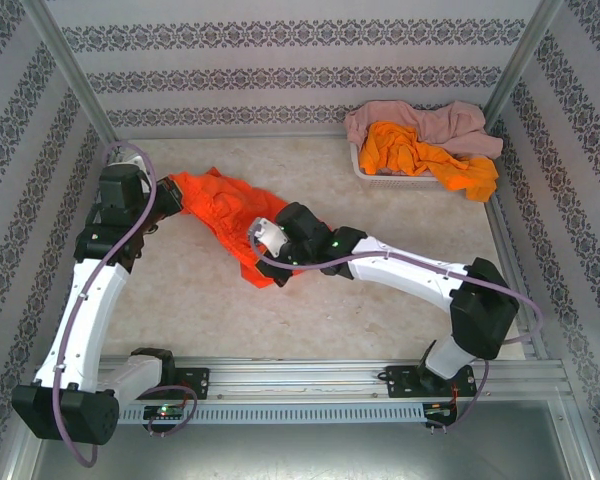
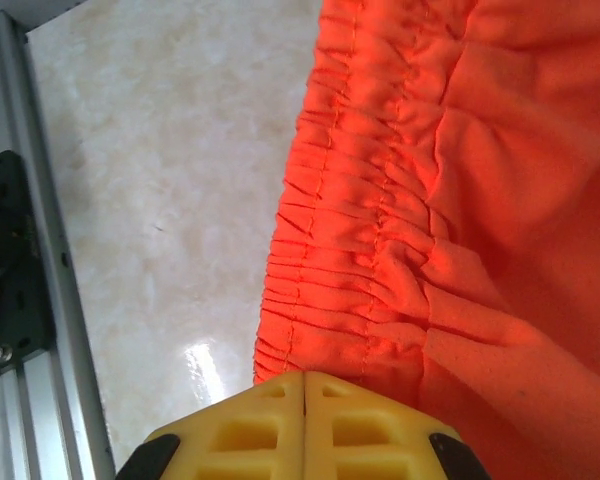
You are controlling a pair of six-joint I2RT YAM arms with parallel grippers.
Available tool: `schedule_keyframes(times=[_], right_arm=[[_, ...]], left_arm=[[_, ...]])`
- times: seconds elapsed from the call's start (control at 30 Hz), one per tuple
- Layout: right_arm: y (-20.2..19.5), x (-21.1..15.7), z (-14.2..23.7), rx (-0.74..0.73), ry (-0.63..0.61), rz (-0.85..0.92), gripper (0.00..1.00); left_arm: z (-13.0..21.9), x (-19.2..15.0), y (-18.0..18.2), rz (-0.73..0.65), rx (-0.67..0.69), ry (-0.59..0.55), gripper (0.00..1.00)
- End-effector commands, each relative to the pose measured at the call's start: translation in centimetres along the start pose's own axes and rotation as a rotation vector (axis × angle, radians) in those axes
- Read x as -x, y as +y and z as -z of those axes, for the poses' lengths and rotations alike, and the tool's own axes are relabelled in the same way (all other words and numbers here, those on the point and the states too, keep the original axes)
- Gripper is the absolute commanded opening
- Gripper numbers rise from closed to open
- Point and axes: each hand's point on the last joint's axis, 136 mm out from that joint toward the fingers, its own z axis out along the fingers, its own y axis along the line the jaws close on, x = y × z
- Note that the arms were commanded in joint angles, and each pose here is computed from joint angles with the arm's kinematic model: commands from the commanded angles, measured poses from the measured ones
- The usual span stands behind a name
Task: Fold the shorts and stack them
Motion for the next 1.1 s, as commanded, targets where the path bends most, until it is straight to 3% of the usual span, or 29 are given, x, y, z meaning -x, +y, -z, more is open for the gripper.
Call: schedule_keyframes(times=[0.0, 0.33, 0.53, 0.63, 0.67, 0.9, 0.97, 1.07], right_arm=[[2.0, 1.4, -0.6, 0.074, 0.0, 0.04, 0.0], [5.4, 7.4, -2.0, 0.206, -0.104, 0.022, 0.0], [8.7, 10.4, -3.9, 0.296, -0.103, 0.05, 0.01], [9.1, 12.0, -2.8, 0.297, -0.152, 0.06, 0.47], [8.8, 12.3, -2.2, 0.277, -0.178, 0.065, 0.54], [4.3, 11.9, 5.4, -0.07, -0.264, 0.193, 0.8], [3.0, 11.4, 7.8, -0.111, -0.293, 0.168, 0.88], [-0.4, 10.1, 11.0, -0.166, -0.33, 0.05, 0.92]], left_arm=[[0.5, 0.3, 1.1, -0.033, 0.039, -0.017, 0.0], [1.2, 1.5, 2.5, -0.034, 0.08, -0.047, 0.0], [3.7, 5.3, 3.4, -0.034, 0.131, -0.14, 0.0], [4.6, 6.7, 2.6, -0.05, 0.115, -0.158, 0.0], [4.6, 6.7, 2.3, -0.051, 0.1, -0.152, 0.0], [2.4, 5.5, -0.4, 0.001, -0.097, -0.11, 0.0], [2.7, 6.5, -1.8, -0.004, -0.139, -0.127, 0.0], [2.5, 7.3, -4.7, -0.015, -0.195, -0.121, 0.0]])
